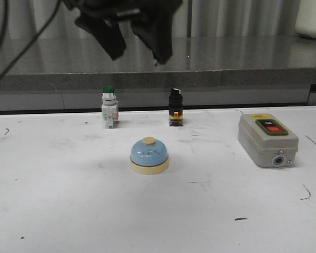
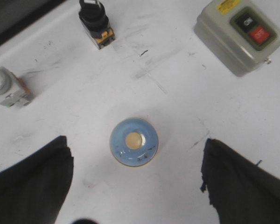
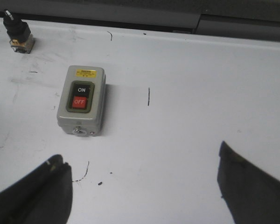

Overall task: Place and press bell with both arms
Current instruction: 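Open the left gripper and lift it off the bell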

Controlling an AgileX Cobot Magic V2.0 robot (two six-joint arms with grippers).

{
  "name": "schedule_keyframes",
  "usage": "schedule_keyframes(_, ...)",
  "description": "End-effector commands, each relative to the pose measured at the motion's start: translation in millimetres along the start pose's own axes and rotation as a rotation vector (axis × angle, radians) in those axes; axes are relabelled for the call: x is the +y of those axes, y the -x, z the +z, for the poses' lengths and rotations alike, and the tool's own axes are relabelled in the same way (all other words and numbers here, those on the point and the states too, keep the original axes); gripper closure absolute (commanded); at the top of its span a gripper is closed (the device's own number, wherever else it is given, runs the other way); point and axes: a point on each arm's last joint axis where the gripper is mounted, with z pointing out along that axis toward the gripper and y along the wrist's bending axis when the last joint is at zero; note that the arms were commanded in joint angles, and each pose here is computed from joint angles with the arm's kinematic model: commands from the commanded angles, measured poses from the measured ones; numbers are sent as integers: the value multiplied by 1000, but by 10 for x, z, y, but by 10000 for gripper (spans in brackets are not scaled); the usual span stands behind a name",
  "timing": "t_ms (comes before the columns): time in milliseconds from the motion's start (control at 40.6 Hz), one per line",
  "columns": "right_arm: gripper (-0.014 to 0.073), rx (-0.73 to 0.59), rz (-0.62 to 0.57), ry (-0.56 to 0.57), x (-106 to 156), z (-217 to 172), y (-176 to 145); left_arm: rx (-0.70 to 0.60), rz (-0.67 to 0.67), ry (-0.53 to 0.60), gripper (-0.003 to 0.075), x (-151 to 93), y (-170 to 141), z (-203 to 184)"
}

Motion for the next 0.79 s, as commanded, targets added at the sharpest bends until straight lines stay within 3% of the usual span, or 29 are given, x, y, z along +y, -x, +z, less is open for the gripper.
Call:
schedule_keyframes(0,-50,-98,-13,-12,-16,-56,157,-175,2,-6,174,0,-16,-641)
schedule_keyframes(345,-50,-98,-13,-12,-16,-56,157,-339,-41,4,173,72,-775,-1501)
schedule_keyframes(764,-50,-98,-9,-9,-13,-56,157,-399,-152,42,174,178,-1789,-1932)
